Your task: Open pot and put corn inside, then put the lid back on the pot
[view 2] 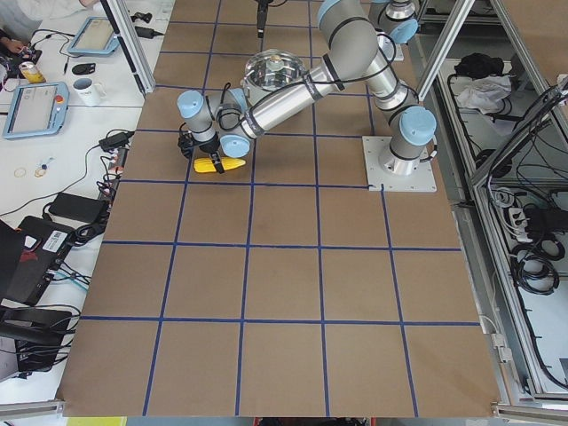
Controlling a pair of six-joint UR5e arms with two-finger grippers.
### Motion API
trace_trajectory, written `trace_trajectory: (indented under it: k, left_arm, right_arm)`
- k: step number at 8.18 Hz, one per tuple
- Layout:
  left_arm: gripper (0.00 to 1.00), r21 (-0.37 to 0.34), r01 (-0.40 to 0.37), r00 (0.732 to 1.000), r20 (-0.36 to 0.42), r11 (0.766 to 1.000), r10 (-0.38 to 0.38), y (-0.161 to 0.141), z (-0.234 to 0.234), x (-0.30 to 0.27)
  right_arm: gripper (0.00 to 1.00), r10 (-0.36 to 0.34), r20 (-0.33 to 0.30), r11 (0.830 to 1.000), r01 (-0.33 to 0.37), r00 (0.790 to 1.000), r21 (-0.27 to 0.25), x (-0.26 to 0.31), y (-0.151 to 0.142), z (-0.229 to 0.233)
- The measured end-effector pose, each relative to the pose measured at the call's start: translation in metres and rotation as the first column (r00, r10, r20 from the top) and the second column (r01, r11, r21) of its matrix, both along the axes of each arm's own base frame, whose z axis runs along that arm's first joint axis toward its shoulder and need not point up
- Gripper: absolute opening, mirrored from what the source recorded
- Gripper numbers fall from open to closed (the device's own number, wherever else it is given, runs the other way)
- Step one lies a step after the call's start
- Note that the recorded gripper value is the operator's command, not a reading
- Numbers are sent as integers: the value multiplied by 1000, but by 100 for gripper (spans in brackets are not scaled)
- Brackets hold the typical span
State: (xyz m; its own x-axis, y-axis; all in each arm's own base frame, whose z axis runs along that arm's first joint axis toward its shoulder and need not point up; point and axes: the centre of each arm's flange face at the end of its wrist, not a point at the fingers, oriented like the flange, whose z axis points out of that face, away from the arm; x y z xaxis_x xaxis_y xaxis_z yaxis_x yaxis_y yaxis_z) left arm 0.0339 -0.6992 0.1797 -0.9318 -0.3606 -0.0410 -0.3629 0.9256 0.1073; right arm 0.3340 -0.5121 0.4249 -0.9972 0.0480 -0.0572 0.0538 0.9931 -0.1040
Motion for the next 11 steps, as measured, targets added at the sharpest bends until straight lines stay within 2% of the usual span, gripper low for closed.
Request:
trace_trajectory:
  k: [3,6,7,8,9,11]
  left_arm:
    - [0,-24,16,1000,3,1000,-16,-1,15,1]
    - [0,-90,17,1000,27,996,-15,4,69,2]
    - [0,-114,18,999,33,993,-14,9,95,1]
    - [0,-130,18,999,37,991,-13,17,121,-1]
    - [0,-144,18,999,42,989,-12,25,145,-3]
    - [0,-167,19,999,49,986,-11,37,178,-6]
  right_arm:
    - [100,-70,4,996,70,998,51,37,8,-38]
    - [100,-62,-9,995,63,998,78,61,22,-60]
    - [96,-62,-15,994,63,998,90,62,24,-67]
    - [83,-61,-20,993,63,998,97,62,25,-71]
    - [56,-61,-24,993,63,998,99,62,25,-74]
    - [50,-59,-28,993,61,998,101,62,24,-77]
